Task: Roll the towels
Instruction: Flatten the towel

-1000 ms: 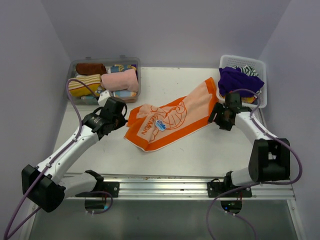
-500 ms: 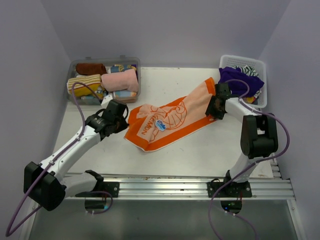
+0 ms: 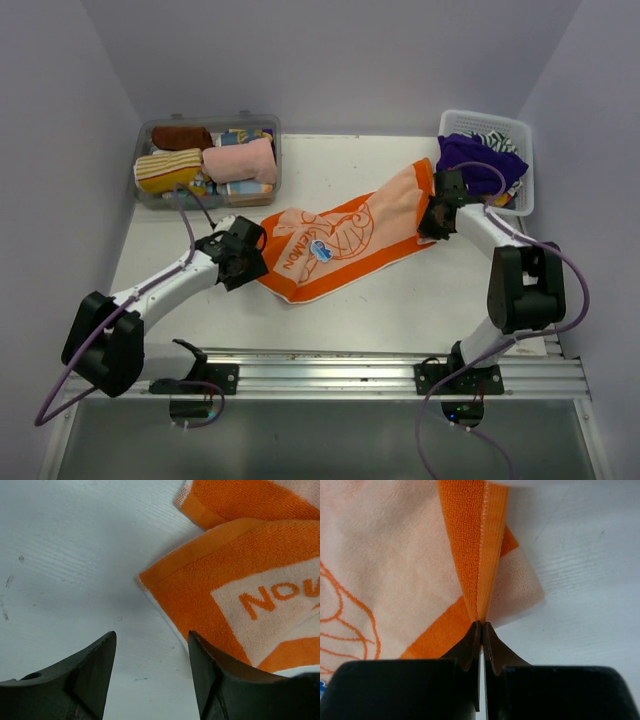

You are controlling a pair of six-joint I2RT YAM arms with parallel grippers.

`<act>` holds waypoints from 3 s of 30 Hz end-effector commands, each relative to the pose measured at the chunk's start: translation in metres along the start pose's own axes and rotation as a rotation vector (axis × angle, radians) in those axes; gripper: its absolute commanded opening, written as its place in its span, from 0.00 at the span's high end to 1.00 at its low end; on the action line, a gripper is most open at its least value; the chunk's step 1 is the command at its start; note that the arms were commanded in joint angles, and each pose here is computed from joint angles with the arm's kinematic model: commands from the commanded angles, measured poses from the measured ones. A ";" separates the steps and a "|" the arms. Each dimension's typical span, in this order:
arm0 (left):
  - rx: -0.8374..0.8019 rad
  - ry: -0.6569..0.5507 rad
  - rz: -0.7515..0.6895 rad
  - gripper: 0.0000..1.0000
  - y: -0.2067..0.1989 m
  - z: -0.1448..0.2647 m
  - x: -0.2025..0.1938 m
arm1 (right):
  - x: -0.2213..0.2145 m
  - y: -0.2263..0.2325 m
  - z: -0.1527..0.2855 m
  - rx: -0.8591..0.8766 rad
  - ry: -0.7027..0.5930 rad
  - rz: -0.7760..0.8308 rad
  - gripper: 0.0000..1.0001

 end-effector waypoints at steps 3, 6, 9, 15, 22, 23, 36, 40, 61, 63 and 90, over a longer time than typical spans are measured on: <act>-0.034 -0.075 0.041 0.38 -0.015 -0.027 0.015 | 0.002 0.005 0.033 0.098 -0.055 -0.029 1.00; -0.004 -0.062 0.030 0.35 -0.020 -0.040 0.018 | -0.005 -0.001 0.038 0.091 -0.053 -0.029 1.00; 0.006 -0.046 0.020 0.35 -0.023 -0.052 0.016 | -0.010 -0.006 0.039 0.081 -0.047 -0.026 1.00; 0.045 -0.011 -0.001 0.74 -0.027 -0.072 0.015 | -0.014 -0.010 0.044 0.077 -0.043 -0.027 1.00; 0.032 -0.185 0.033 1.00 -0.015 -0.017 0.074 | -0.003 -0.007 0.066 0.089 -0.092 -0.028 1.00; 0.013 -0.219 0.030 1.00 -0.014 -0.005 0.086 | -0.001 -0.006 0.069 0.091 -0.100 -0.029 1.00; -0.117 -0.455 0.158 1.00 0.038 0.093 0.182 | 0.063 0.003 0.134 0.177 -0.261 -0.125 1.00; -0.143 -0.569 0.166 1.00 0.041 0.151 0.218 | 0.106 0.010 0.208 0.256 -0.437 -0.173 1.00; -0.326 -0.730 0.122 1.00 0.025 0.213 0.280 | 0.135 0.001 0.306 0.255 -0.705 -0.193 1.00; -0.367 -0.720 0.106 1.00 0.015 0.208 0.295 | 0.147 0.010 0.295 0.250 -0.681 -0.191 1.00; -0.239 -0.301 0.227 1.00 0.091 0.088 0.089 | -0.032 -0.096 0.182 -0.032 -0.273 -0.254 0.58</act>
Point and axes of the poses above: each gripper's point midway between its finger pads, its own z axis back along the fingers, its own y axis along the line the jaws close on, x = y × z, the point moved 5 cm from there along z, back along the fingers, and after that the axes turned 10 degrees about -z, right-handed, at the moved point
